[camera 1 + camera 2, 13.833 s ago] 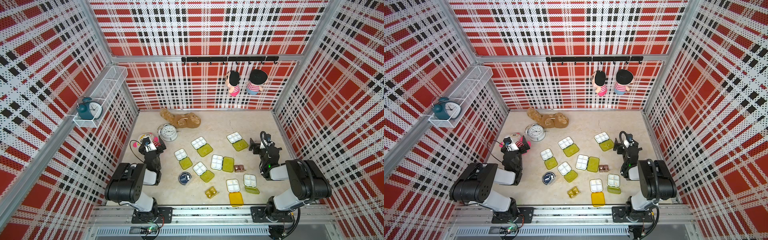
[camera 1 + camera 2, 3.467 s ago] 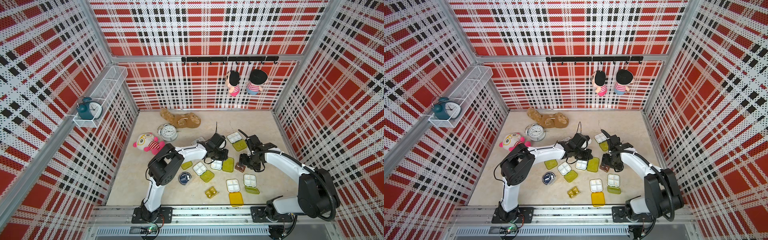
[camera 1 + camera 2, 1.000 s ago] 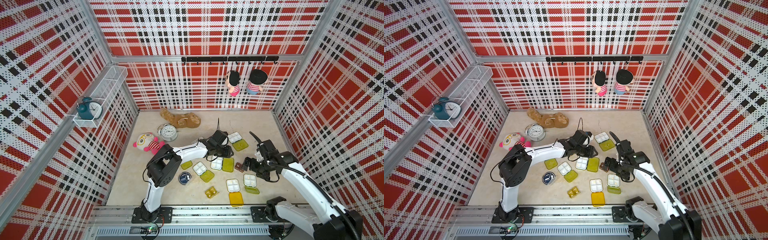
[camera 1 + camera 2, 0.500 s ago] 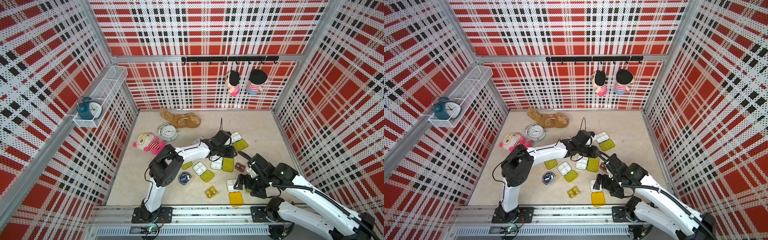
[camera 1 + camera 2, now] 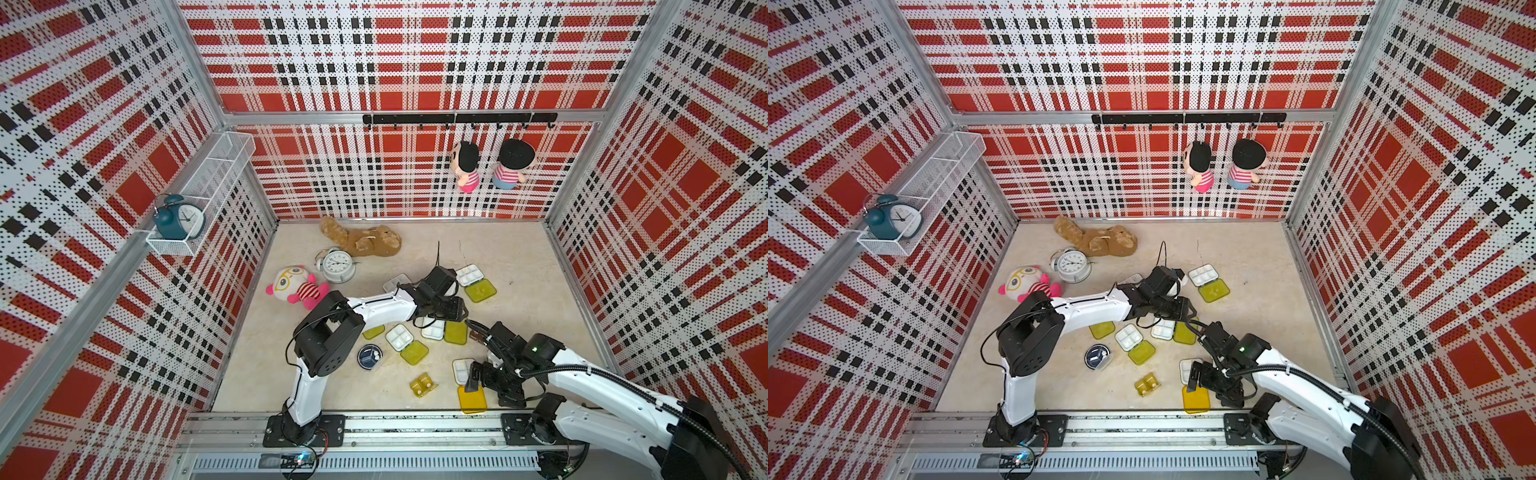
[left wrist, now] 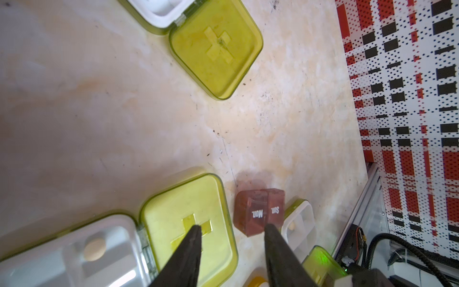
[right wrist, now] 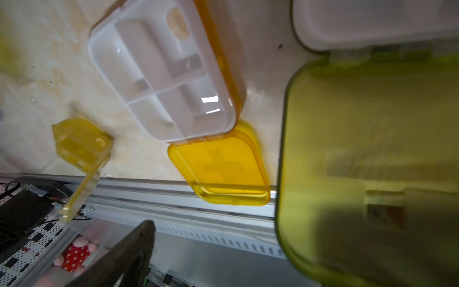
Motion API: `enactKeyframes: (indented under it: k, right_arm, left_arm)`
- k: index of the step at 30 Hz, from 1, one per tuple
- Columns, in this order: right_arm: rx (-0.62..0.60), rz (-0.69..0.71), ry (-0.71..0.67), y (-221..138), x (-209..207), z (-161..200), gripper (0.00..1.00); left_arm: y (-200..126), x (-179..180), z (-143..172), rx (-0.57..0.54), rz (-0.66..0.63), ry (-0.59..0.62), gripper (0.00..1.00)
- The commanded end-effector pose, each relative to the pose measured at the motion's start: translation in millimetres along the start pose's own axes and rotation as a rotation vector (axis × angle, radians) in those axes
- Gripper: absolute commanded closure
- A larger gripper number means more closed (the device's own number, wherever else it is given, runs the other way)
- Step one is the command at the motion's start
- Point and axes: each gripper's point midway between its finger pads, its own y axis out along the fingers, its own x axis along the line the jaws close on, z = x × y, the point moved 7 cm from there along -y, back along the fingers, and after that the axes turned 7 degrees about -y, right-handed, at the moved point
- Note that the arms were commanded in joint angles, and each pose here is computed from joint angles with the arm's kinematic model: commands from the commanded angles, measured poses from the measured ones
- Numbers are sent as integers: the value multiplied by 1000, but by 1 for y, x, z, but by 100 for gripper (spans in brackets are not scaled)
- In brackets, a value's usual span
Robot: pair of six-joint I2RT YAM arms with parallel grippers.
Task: Close pillboxes
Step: Close the lid on the pillbox.
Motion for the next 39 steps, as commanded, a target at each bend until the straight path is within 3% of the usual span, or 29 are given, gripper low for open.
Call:
enactKeyframes:
  k: [1, 16, 39]
  right_arm:
    - [-75, 3, -13, -9, 0, -13, 0]
    - [-159, 71, -68, -35, 11, -60, 0]
    - [-199, 93, -36, -27, 1, -91, 0]
  left_arm:
    - [-16, -7, -11, -54, 19, 9, 55]
    - [-18, 0, -16, -58, 13, -2, 55]
    - [-37, 16, -13, -76, -5, -22, 55]
